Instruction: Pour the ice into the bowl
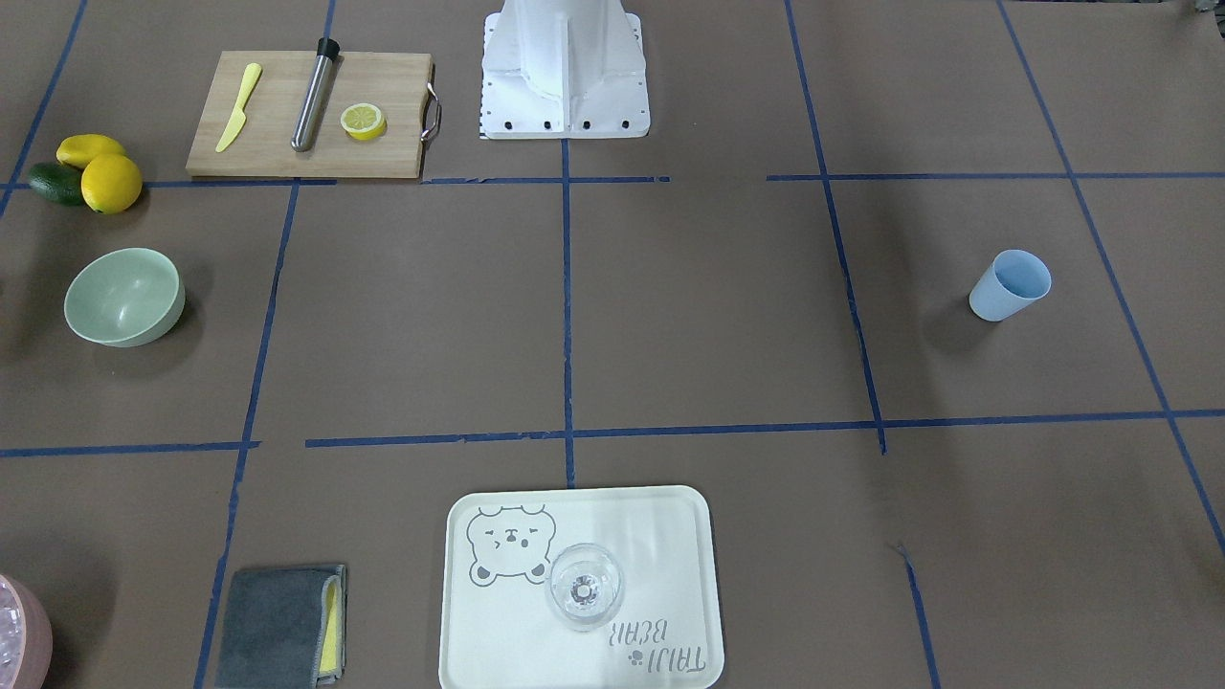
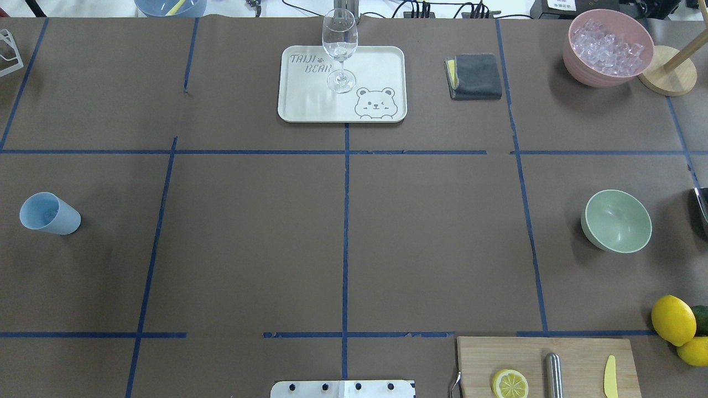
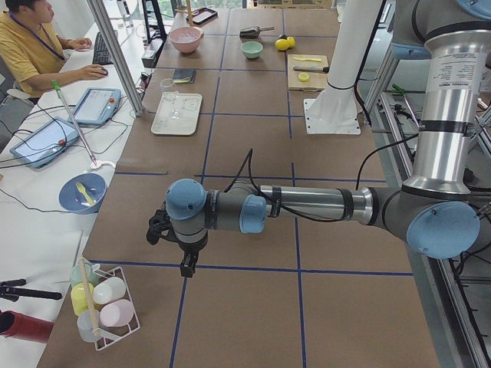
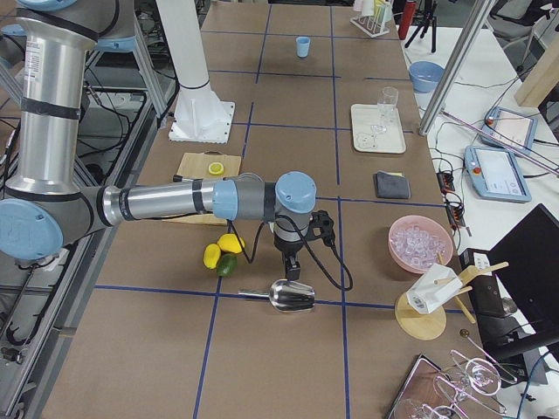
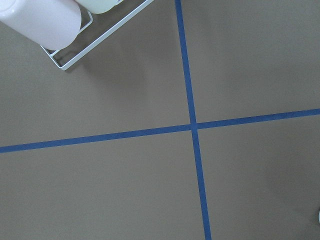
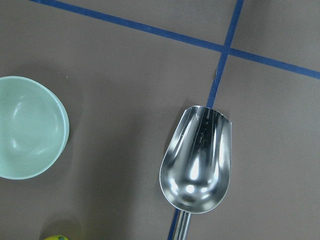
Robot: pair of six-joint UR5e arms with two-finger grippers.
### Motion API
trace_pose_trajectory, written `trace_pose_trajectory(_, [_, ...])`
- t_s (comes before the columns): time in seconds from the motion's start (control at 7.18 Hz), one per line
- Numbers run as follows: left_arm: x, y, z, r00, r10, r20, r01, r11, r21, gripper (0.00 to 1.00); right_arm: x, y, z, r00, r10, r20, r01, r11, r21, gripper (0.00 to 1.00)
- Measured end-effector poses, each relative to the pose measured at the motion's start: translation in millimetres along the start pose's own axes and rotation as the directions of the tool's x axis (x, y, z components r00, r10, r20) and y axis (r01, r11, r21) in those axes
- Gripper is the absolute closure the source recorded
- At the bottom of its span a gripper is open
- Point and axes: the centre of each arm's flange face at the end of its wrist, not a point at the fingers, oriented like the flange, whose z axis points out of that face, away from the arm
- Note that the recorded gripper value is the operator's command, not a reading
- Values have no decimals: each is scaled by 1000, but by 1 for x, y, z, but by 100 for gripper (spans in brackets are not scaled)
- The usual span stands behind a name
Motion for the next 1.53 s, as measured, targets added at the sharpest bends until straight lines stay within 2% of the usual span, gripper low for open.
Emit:
trace_pose_trajectory(0.42, [9, 22, -8, 1000, 19, 5, -19, 1000, 16, 0, 2, 0, 1, 1000, 6, -1, -6, 1000, -1, 0])
trace_pose_trajectory(0.7, [3, 41, -1, 1000, 11, 0, -11, 1000, 2, 0, -4, -1, 3, 999, 3, 48, -4, 1000, 8, 0])
trace_pose_trajectory(0.97, [4, 45, 1, 1000, 23, -3, -23, 1000, 7, 0, -28, -12, 14, 995, -18, 100, 17, 1000, 14, 0])
trace_pose_trajectory(1.25, [6, 46, 1, 999, 51, -3, -51, 998, 33, 0, -75, -33, 39, 991, 49, 124, -54, 998, 33, 0])
trace_pose_trajectory(1.53, [7, 46, 1, 998, 58, -3, -57, 998, 40, 0, -105, -42, 65, 983, 140, 122, -145, 989, 37, 1])
